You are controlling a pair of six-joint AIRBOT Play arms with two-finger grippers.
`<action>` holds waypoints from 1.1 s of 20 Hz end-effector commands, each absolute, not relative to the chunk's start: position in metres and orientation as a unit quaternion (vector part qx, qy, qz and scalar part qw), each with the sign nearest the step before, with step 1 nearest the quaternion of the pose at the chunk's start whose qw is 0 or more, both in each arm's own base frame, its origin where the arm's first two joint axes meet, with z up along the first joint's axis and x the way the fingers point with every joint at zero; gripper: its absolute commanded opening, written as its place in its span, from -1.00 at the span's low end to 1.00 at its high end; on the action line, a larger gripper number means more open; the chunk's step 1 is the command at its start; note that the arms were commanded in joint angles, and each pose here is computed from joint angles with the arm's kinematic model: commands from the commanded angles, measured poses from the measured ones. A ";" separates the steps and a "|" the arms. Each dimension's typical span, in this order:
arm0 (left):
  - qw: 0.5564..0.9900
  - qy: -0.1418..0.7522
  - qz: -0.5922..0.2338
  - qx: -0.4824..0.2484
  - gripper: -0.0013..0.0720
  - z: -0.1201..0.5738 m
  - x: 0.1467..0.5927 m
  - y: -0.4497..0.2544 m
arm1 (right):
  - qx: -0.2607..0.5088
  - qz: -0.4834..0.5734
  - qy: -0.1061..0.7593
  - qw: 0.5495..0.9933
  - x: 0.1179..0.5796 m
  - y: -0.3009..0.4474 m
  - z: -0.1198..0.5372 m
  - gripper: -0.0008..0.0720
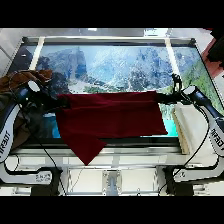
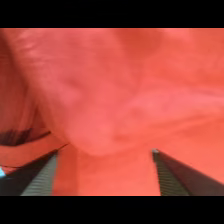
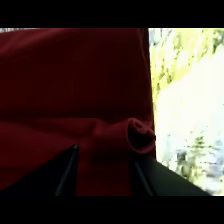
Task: Fold the shirts.
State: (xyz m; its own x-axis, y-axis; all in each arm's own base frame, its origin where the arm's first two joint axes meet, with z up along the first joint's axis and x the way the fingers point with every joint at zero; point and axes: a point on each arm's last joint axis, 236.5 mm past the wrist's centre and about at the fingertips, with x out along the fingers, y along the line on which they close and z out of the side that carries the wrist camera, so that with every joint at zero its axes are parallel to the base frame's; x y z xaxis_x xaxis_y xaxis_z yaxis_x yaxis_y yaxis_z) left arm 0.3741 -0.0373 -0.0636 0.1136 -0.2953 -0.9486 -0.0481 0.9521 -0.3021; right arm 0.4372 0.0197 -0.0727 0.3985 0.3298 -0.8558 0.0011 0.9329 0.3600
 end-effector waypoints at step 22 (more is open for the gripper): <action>0.613 0.738 -0.079 -0.271 0.94 -0.089 0.142 -0.102 | 0.074 0.064 0.665 0.740 0.330 -0.006 0.003 0.09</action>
